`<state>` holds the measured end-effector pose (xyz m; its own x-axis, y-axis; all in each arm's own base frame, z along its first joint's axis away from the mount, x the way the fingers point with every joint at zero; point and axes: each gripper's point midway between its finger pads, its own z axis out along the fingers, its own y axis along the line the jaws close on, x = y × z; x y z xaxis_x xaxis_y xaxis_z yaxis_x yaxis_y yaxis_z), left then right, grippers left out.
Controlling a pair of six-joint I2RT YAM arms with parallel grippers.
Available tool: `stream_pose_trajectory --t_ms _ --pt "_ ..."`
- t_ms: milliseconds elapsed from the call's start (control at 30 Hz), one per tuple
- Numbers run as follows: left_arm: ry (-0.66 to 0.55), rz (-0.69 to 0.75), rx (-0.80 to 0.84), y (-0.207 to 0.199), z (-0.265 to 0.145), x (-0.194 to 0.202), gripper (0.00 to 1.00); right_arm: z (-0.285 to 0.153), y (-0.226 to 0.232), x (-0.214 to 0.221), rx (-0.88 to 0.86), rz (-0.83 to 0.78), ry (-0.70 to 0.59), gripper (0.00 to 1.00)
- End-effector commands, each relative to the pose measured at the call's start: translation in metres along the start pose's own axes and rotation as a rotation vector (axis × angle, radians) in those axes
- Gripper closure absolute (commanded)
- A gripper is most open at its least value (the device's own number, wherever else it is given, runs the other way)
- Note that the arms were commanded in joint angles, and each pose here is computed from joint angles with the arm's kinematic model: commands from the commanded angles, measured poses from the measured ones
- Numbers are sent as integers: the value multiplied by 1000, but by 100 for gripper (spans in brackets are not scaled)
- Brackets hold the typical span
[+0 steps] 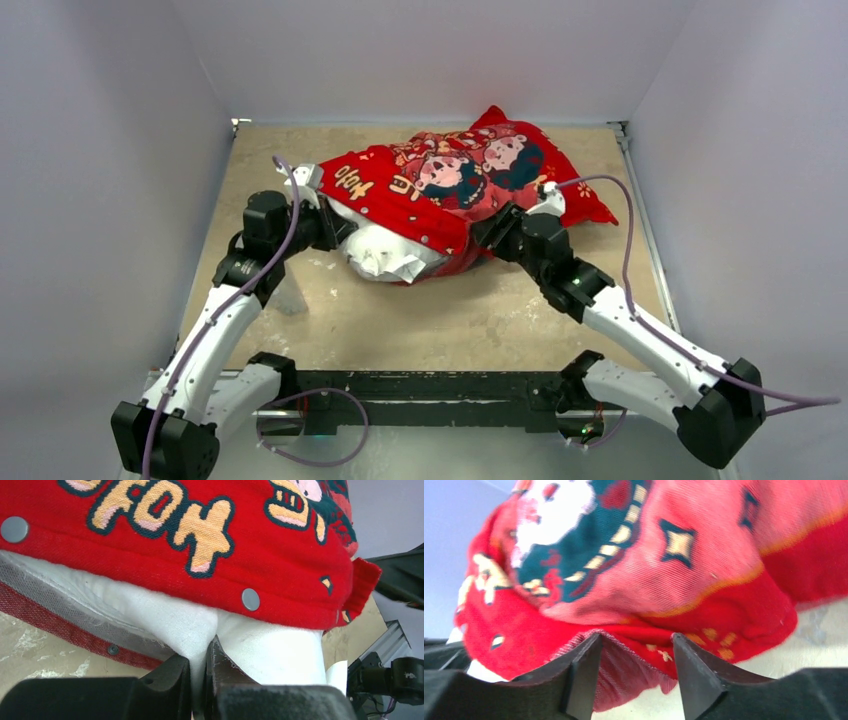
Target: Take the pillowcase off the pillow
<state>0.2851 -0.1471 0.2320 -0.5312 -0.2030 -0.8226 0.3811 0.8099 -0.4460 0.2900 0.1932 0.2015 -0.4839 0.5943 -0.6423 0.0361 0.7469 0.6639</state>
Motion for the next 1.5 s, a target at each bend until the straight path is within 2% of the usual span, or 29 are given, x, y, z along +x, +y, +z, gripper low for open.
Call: stream_pose_trajectory --t_ms 0,100,167,367,500,667,900,1067,1133,1167,1300,1367,1467 --pt "-89 92 56 -12 -8 -25 100 -47 88 -56 -305 -146 -98 37" --pt "-78 97 72 -14 -8 -23 100 -72 132 -76 -424 -227 -112 29" --pt "-75 99 82 -16 -8 -22 100 -75 148 -86 -445 -267 -131 28" --pt "-61 99 91 -16 -5 -18 100 -27 171 -98 -360 -406 -140 26" --pt "-57 101 93 -15 -5 -18 100 6 196 -98 -373 -494 -135 26" --pt "-54 107 122 -20 -4 -16 100 56 220 -71 -388 -592 -94 26" --pt "-51 108 140 -22 -4 -15 100 96 257 4 -441 -713 -18 27" --pt "-52 109 147 -23 -5 -15 100 131 245 25 -375 -731 7 29" --pt "-56 112 149 -24 -5 -16 100 140 237 33 -344 -722 24 34" --pt "-57 112 149 -24 -6 -16 100 144 233 37 -334 -722 36 39" --pt "-66 123 159 -27 -9 -18 100 159 208 17 -193 -687 -35 82" --pt "-76 135 167 -29 -12 -20 100 166 194 -6 -132 -636 -70 100" --pt "-97 160 206 -38 -19 -23 100 175 157 -60 -4 -526 -152 100"
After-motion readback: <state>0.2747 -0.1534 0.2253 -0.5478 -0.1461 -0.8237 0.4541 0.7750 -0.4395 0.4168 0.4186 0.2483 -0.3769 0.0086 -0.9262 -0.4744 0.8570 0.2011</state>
